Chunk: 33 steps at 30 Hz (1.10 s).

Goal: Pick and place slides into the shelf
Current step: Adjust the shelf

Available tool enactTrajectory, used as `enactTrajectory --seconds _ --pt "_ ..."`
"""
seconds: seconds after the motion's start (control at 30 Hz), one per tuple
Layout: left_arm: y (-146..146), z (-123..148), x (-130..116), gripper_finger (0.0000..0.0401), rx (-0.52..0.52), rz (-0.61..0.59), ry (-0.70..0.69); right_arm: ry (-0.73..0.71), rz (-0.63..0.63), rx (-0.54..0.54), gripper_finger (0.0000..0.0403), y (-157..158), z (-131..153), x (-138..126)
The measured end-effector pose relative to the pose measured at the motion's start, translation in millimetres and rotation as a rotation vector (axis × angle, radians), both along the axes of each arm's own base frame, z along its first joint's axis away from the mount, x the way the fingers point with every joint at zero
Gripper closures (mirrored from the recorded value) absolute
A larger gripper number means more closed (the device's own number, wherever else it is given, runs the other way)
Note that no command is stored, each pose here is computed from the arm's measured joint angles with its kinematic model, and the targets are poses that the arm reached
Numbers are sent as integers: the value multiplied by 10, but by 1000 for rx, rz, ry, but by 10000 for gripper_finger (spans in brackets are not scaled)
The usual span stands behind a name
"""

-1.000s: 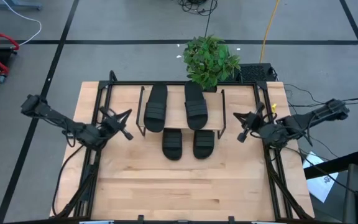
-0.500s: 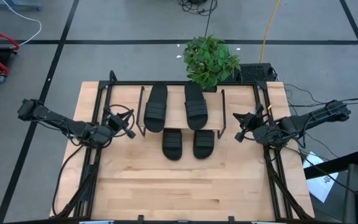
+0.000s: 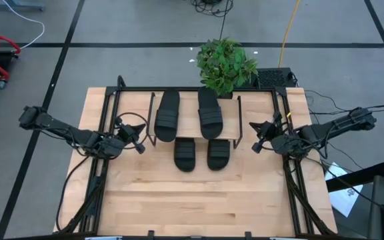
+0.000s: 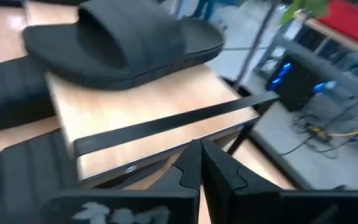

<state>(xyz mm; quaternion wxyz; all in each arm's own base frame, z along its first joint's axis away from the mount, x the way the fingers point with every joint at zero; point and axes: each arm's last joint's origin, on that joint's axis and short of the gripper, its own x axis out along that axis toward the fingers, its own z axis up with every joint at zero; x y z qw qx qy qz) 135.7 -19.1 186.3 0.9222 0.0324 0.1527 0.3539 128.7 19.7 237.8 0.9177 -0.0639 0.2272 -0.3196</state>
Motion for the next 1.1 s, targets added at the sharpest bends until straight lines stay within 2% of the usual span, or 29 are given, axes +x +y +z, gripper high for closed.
enactTrajectory --seconds 0.4,0.57,0.87,1.1 --pt "-14 -12 13 401 -58 -37 -17 39 66 80 403 48 -70 81" --pt "-22 -43 38 401 -60 -34 -1 35 76 59 403 59 -131 153" --pt "-41 -110 86 401 -93 -29 15 79 85 86 403 6 -188 234" --pt "-76 -115 168 401 -99 -81 8 116 99 95 403 -21 -233 304"
